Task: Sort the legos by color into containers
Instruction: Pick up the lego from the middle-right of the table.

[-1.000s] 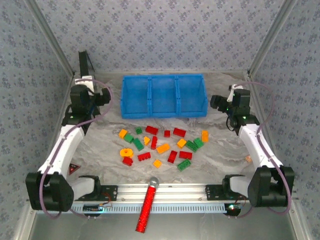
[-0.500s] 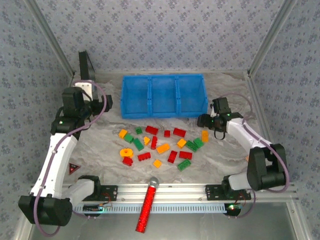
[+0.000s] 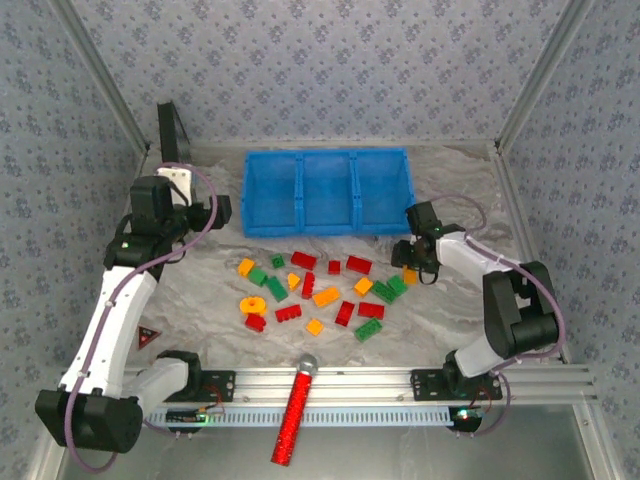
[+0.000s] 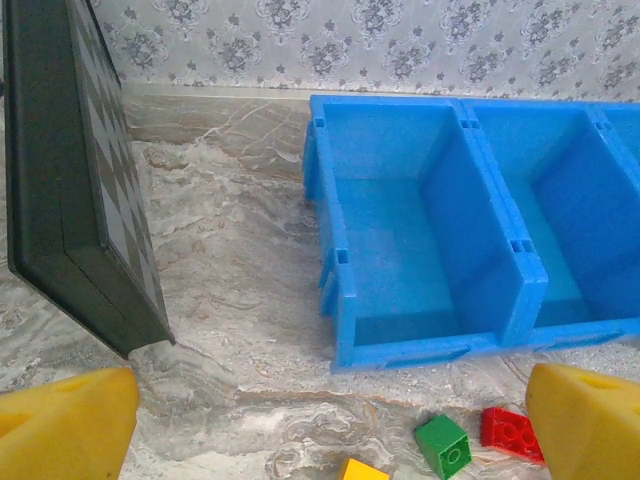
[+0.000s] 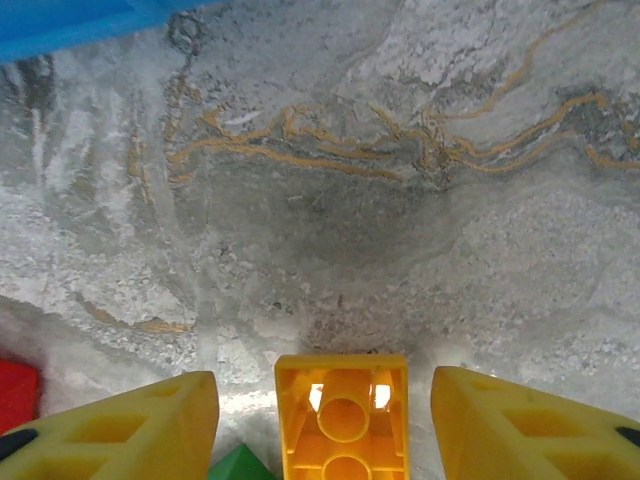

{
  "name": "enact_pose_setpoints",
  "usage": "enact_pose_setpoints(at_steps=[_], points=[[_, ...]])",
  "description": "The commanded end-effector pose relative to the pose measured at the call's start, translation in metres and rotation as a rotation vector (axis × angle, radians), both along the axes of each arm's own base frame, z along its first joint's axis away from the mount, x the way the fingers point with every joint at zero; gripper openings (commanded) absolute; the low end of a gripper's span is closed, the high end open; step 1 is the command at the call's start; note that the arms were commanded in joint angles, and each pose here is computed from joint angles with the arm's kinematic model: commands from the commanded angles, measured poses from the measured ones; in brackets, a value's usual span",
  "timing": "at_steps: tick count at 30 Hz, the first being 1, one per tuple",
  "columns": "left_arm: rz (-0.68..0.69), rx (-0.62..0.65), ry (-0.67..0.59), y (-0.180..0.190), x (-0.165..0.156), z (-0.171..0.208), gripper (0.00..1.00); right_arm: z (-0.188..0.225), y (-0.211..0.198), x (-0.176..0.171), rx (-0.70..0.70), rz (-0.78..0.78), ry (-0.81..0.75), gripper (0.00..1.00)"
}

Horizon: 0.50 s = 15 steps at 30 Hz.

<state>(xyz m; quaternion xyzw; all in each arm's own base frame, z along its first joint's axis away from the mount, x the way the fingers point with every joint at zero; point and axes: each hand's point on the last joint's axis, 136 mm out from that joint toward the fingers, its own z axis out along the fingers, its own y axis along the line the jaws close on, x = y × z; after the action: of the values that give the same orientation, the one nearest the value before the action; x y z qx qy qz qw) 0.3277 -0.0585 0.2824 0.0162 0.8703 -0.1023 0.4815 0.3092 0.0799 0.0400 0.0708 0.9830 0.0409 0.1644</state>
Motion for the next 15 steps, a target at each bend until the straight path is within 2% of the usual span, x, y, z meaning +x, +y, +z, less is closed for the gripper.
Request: enact_pose_setpoints(at_steps=[1,5,10,15], points=[[-0.021,-0.009,0.004,-0.005,-0.006,-0.002,0.99,-0.006,-0.008,-0.005,-0.067,-0.027,0.042,0.57],[-0.019,-0.01,0.006,-0.004,-0.005,-0.003,0.99,-0.016,-0.008,-0.009,-0.083,-0.022,0.072,0.51],[-0.021,-0.007,0.011,-0.004,-0.005,-0.004,0.99,-0.028,-0.006,-0.012,-0.086,-0.012,0.103,0.37],[-0.021,-0.007,0.012,-0.005,-0.005,-0.003,0.99,-0.015,-0.007,-0.011,-0.098,0.003,0.091,0.25]])
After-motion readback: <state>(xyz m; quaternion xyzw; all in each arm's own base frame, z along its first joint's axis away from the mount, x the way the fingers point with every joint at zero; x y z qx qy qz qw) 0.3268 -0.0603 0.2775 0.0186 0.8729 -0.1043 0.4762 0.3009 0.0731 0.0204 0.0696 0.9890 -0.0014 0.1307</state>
